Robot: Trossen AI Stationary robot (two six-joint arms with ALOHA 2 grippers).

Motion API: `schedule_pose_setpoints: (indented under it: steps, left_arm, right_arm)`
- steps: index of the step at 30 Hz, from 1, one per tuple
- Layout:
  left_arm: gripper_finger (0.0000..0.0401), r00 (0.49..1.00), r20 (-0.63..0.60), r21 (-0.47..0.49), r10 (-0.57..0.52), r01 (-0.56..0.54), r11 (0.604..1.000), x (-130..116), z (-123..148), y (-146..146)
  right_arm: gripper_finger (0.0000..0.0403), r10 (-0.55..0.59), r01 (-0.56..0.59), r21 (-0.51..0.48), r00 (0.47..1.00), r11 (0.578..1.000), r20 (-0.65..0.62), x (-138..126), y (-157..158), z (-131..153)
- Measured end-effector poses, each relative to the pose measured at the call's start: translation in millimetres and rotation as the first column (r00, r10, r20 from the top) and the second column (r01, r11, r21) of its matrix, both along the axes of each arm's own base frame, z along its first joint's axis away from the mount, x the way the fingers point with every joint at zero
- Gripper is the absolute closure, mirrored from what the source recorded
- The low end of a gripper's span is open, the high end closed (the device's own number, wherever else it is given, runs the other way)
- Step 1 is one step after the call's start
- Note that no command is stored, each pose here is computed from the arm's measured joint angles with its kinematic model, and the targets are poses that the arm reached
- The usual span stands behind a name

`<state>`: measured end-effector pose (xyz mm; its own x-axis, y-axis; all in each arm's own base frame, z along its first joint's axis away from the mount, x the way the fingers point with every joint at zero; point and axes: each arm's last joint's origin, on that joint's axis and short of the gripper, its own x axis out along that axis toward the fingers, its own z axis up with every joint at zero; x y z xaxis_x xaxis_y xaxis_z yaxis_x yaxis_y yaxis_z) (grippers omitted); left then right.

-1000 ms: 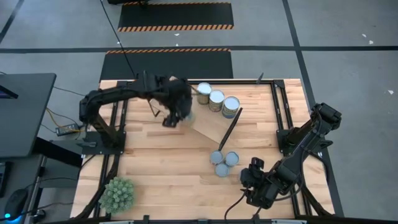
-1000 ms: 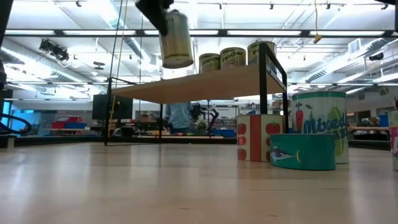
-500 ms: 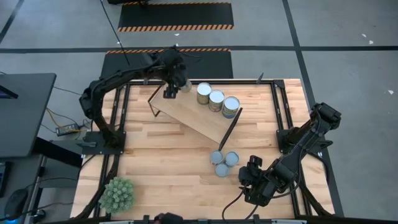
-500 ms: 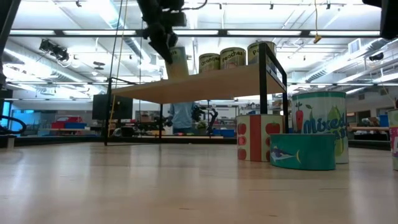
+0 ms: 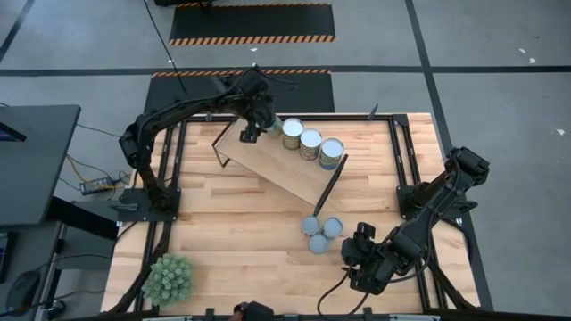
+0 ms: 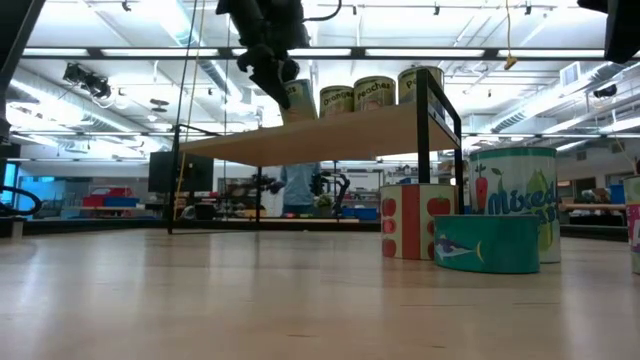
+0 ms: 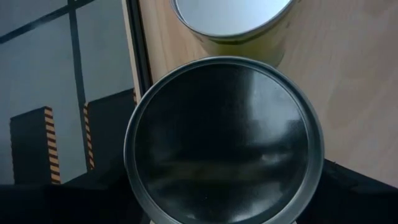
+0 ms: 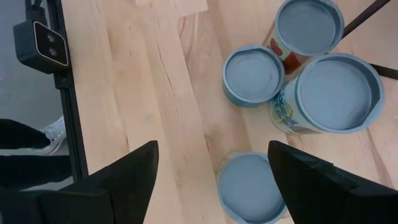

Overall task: Pick and place cans onto a shelf
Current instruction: Put the canned carrots on the shelf

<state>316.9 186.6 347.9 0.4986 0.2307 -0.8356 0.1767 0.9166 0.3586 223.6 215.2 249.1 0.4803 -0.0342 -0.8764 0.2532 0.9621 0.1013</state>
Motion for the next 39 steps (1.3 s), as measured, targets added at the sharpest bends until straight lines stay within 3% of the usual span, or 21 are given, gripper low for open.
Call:
schedule_pose_setpoints:
  steps: [14,39]
  left_arm:
    - [0.0099,0.999,-0.021,-0.038,0.031,-0.031,0.999,7.1,-14.1,8.2]
    - [0.0083,0.998,-0.018,-0.056,0.061,-0.062,0.997,7.0,-14.3,7.7]
  right_arm:
    - [0.0094,-0.016,0.016,0.025,1.000,1.000,0.022,5.5,-1.7,1.3]
    - [0.0094,-0.020,0.019,0.043,0.999,0.999,0.038,7.6,-0.9,2.1]
